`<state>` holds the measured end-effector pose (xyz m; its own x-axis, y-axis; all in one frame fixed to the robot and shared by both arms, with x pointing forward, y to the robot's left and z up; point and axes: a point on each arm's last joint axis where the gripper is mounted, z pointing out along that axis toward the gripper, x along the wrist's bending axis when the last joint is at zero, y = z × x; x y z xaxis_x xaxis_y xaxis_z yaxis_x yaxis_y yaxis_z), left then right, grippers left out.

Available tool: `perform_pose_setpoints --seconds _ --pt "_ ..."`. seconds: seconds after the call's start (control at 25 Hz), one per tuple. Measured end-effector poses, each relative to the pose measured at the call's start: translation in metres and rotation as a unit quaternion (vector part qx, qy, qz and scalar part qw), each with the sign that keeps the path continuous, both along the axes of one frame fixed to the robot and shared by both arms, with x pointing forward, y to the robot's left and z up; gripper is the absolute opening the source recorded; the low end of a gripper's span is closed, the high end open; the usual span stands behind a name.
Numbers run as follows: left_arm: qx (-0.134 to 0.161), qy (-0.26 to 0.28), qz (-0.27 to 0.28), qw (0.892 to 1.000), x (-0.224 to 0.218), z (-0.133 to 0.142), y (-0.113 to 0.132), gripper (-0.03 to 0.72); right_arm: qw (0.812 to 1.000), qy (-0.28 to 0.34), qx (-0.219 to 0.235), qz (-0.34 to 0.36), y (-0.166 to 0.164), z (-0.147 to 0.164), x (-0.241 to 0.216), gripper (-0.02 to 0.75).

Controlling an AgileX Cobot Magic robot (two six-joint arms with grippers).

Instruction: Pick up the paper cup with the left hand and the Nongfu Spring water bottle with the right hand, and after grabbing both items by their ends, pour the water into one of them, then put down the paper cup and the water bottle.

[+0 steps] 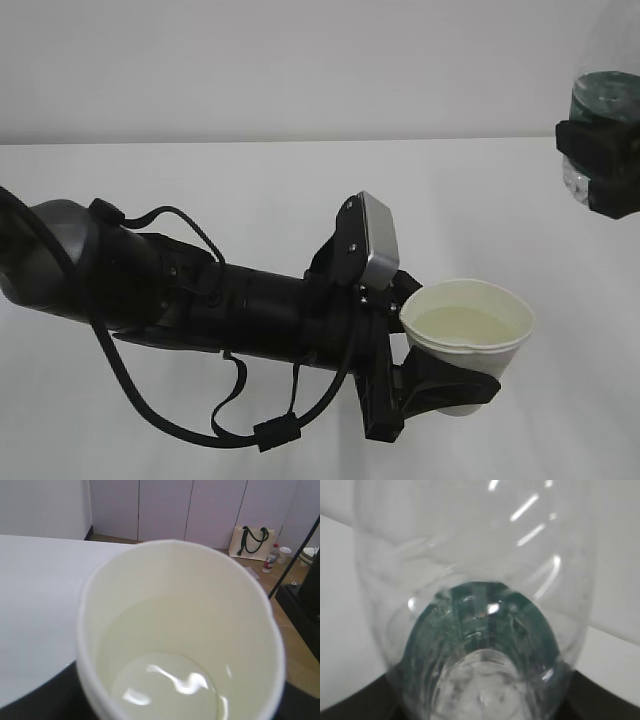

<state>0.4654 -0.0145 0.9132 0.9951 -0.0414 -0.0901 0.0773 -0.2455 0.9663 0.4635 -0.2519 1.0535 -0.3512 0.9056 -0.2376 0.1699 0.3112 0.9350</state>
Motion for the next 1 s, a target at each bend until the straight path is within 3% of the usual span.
perform_pose_setpoints --seconds 0.6,1.0 --pt "0.000 0.000 0.000 1.000 0.000 0.000 0.000 0.470 0.996 0.013 0.091 0.003 0.009 -0.021 0.025 0.404" --pt "-0.009 0.010 0.023 1.000 0.004 0.002 0.000 0.470 0.994 -0.001 0.106 -0.009 0.009 -0.034 0.040 0.405"
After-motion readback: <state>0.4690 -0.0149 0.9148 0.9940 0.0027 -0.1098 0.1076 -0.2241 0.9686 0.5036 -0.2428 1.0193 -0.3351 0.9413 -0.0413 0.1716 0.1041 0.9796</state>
